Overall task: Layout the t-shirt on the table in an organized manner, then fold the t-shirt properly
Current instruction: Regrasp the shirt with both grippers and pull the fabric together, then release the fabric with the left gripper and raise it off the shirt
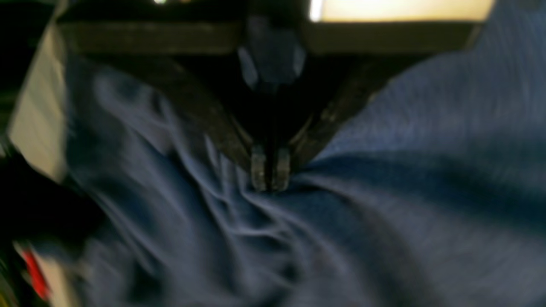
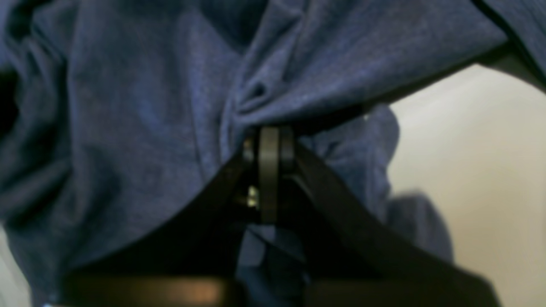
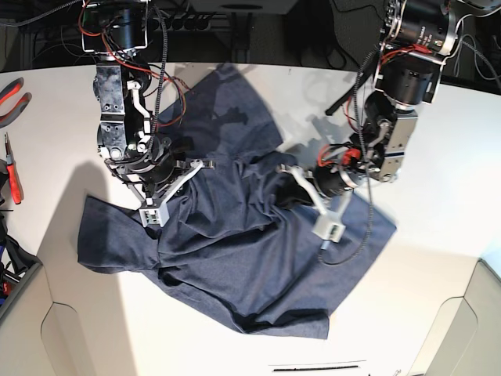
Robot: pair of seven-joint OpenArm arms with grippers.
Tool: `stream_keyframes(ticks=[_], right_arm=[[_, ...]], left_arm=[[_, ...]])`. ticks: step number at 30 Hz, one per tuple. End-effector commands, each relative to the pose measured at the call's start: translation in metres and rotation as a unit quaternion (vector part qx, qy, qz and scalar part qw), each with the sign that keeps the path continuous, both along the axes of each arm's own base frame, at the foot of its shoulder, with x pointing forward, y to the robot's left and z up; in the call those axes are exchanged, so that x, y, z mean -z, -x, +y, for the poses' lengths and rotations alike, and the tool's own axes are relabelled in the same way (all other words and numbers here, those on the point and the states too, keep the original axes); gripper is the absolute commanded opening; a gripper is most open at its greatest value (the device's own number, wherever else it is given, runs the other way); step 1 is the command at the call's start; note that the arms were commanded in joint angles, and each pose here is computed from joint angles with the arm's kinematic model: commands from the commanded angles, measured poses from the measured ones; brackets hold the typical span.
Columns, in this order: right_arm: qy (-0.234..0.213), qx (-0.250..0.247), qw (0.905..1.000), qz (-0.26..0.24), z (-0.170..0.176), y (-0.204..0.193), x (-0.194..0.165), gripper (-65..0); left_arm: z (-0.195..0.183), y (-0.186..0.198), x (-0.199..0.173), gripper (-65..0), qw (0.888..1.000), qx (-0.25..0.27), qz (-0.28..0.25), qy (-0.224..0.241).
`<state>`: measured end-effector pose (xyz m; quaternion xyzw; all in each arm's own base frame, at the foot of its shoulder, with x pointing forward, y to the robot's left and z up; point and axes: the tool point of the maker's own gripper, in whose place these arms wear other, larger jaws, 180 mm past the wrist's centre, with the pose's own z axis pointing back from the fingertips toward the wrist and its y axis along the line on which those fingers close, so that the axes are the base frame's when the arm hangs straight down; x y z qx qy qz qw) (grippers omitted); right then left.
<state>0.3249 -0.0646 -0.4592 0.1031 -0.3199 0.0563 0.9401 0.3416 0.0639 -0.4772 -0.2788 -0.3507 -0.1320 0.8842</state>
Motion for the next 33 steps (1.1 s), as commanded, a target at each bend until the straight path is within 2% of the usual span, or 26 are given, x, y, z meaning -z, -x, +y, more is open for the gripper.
stream_keyframes(ticks=[1, 5, 10, 17, 22, 28, 31, 33], right_arm=[[-0.005, -0.01, 0.9999, -0.013, 0.007, -0.005, -0.008, -65.0], [0.024, -0.021, 0.9994, -0.008, 0.003, 0.001, -0.002, -65.0], [0.072, -0.021, 0.9971, -0.007, -0.021, 0.001, 0.002, -65.0], [0.166, 0.032, 0.9855, -0.011, -0.076, -0.004, 0.0, -65.0], [0.16, 0.038, 0.9854, -0.042, -0.072, -0.018, -0.022, -65.0], [0.153, 0.038, 0.9813, -0.11, -0.059, -0.036, -0.093, -65.0], [0.137, 0.025, 0.9798, -0.144, -0.036, -0.039, -0.119, -65.0], [0.102, 0.013, 0.9839, -0.146, -0.011, -0.038, -0.121, -65.0]], left_arm=[[0.025, 0.0, 0.01, -62.2, 0.999, -0.011, 0.014, -0.048], [0.058, -0.009, 0.004, -62.2, 0.997, -0.04, -0.001, -0.059], [0.081, -0.009, 0.003, -62.2, 0.996, -0.046, -0.003, -0.078], [0.081, -0.01, 0.002, -62.2, 0.996, -0.048, -0.004, -0.077], [0.081, -0.015, -0.002, -62.2, 0.996, -0.053, -0.018, -0.069], [0.081, -0.013, -0.001, -62.2, 0.996, -0.053, -0.016, -0.07], [0.081, -0.013, -0.001, -62.2, 0.996, -0.053, -0.016, -0.07], [0.081, -0.013, -0.001, -62.2, 0.996, -0.053, -0.016, -0.07]])
